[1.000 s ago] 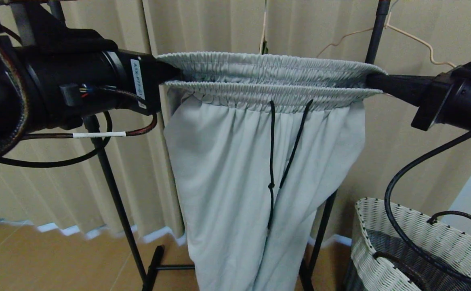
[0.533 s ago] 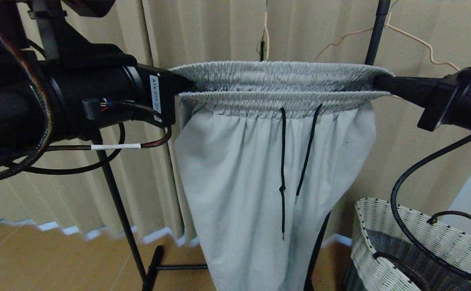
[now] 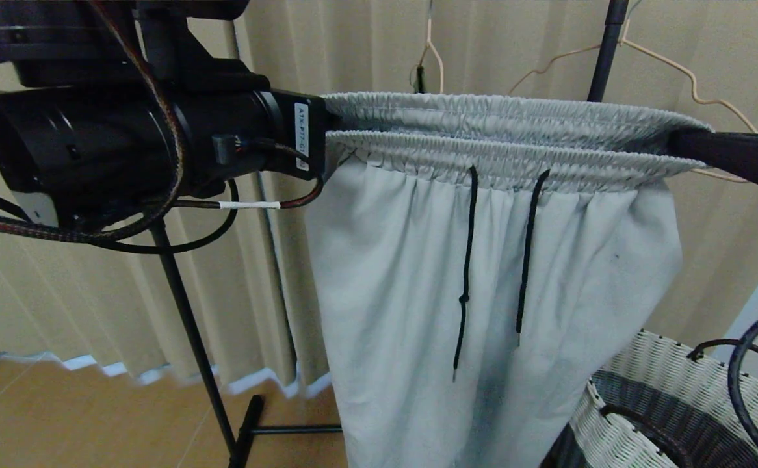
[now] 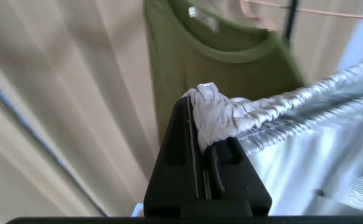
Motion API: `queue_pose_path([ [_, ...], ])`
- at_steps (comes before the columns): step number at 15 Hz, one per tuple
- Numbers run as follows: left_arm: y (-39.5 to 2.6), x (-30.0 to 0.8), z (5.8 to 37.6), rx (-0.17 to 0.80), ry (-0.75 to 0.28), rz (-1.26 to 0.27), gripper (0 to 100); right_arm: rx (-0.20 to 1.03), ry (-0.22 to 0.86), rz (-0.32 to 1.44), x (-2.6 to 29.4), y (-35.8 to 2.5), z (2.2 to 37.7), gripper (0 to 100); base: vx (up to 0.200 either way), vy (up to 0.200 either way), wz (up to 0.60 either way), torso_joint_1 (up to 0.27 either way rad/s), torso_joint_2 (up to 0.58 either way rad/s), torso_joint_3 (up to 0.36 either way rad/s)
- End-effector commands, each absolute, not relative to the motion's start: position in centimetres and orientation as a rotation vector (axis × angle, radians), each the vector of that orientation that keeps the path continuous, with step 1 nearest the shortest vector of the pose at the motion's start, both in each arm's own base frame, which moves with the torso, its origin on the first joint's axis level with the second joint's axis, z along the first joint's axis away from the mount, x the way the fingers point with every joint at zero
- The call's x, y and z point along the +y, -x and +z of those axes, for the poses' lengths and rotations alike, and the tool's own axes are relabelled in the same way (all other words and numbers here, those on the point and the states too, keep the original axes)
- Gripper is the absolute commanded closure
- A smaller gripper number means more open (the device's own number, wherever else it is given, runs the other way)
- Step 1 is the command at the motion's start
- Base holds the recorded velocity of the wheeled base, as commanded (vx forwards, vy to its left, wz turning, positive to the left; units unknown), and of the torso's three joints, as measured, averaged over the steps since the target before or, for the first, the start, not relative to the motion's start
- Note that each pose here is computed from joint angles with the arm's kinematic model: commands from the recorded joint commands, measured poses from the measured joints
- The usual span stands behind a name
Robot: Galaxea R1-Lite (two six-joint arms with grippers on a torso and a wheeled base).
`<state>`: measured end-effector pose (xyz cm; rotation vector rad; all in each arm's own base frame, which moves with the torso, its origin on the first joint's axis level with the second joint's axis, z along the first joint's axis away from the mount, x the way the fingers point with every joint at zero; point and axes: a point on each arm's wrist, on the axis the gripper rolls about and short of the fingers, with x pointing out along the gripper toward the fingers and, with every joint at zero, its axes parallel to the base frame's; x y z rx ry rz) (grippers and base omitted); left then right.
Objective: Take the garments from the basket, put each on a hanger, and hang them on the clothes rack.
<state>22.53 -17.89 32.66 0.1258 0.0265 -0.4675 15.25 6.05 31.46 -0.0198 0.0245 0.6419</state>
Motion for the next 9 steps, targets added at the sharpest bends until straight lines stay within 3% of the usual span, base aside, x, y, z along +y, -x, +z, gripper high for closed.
queue_pose_path([
  [1, -23.3, -18.3, 32.1, 0.047, -0.133, -0.457, 100, -0.029, 0.018, 0.793, 5.4, -11.8, 31.5, 100, 0.000, 0.000, 0.00, 0.000, 0.00, 0.000],
  [4, -23.3, -18.1, 32.0, 0.050, -0.132, -0.453, 100, -0.019, 0.018, 0.868, 5.3, -11.1, 30.8, 100, 0.000, 0.000, 0.00, 0.000, 0.00, 0.000],
  [9, -22.7, -17.5, 31.1, 0.081, -0.132, -0.450, 100, 0.022, 0.020, 0.786, 5.5, -12.6, 30.2, 100, 0.000, 0.000, 0.00, 0.000, 0.00, 0.000],
])
